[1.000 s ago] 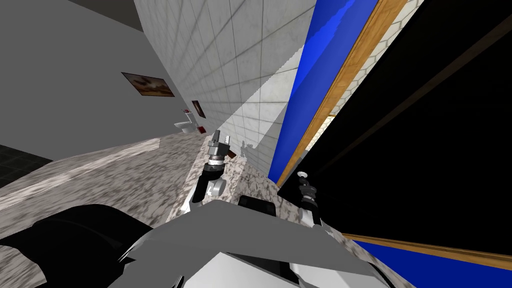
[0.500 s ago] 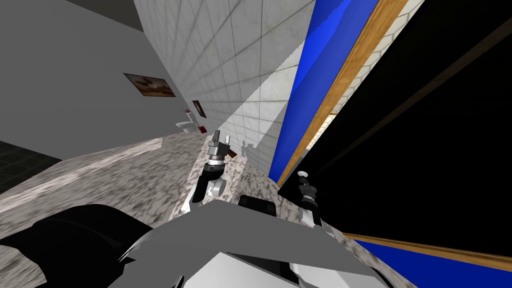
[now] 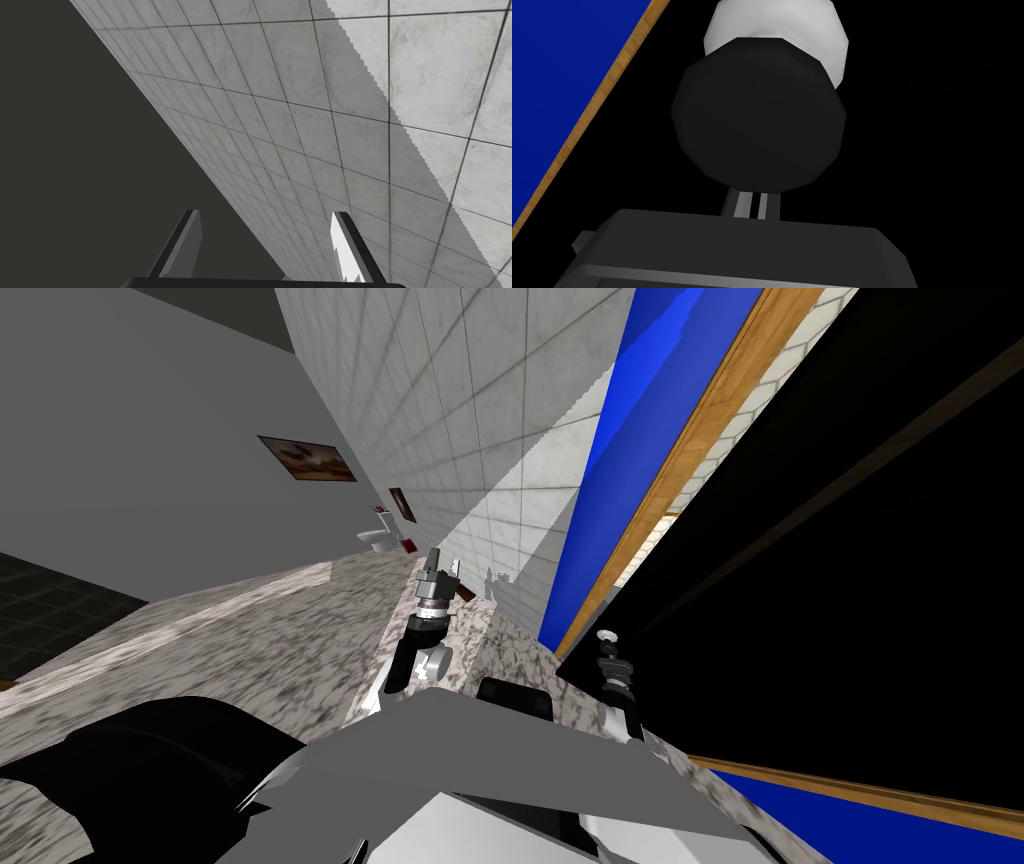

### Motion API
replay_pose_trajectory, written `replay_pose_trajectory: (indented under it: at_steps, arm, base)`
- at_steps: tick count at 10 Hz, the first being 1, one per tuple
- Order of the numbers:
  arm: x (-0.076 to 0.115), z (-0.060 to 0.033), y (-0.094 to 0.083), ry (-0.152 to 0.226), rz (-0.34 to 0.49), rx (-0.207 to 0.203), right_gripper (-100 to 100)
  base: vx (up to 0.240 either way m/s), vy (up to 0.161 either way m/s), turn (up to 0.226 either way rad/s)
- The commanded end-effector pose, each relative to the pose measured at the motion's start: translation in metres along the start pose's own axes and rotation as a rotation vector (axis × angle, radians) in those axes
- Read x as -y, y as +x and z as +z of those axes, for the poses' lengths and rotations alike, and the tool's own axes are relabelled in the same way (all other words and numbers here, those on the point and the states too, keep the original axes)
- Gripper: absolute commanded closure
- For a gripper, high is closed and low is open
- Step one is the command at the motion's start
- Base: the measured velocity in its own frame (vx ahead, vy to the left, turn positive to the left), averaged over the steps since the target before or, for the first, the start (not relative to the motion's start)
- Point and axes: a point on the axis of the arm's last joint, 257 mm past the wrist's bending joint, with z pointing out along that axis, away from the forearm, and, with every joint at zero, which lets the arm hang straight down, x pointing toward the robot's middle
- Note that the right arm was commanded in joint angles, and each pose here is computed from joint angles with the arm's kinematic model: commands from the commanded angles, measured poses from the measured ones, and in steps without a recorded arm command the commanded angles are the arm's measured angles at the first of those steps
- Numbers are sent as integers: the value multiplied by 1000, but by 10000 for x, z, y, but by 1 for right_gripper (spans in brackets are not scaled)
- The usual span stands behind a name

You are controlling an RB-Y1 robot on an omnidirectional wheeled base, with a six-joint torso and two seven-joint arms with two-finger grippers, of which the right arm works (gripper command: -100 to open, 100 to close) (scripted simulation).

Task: Pull the door open

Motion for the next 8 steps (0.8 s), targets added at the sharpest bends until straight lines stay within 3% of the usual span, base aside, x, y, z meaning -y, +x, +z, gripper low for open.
replay_pose_trajectory:
  at_steps: [1,2,5,8]
  arm:
    - [16,93,193,-14,44,-42,100]
    - [82,24,41,-2,84,2,-100]
    - [155,40,135,-12,206,0,-100]
    - [223,53,225,-20,321,-2,-100]
  base:
    - [-28,-4,17]
    - [-80,-10,16]
    - [-134,-30,9]
    - [-104,33,65]
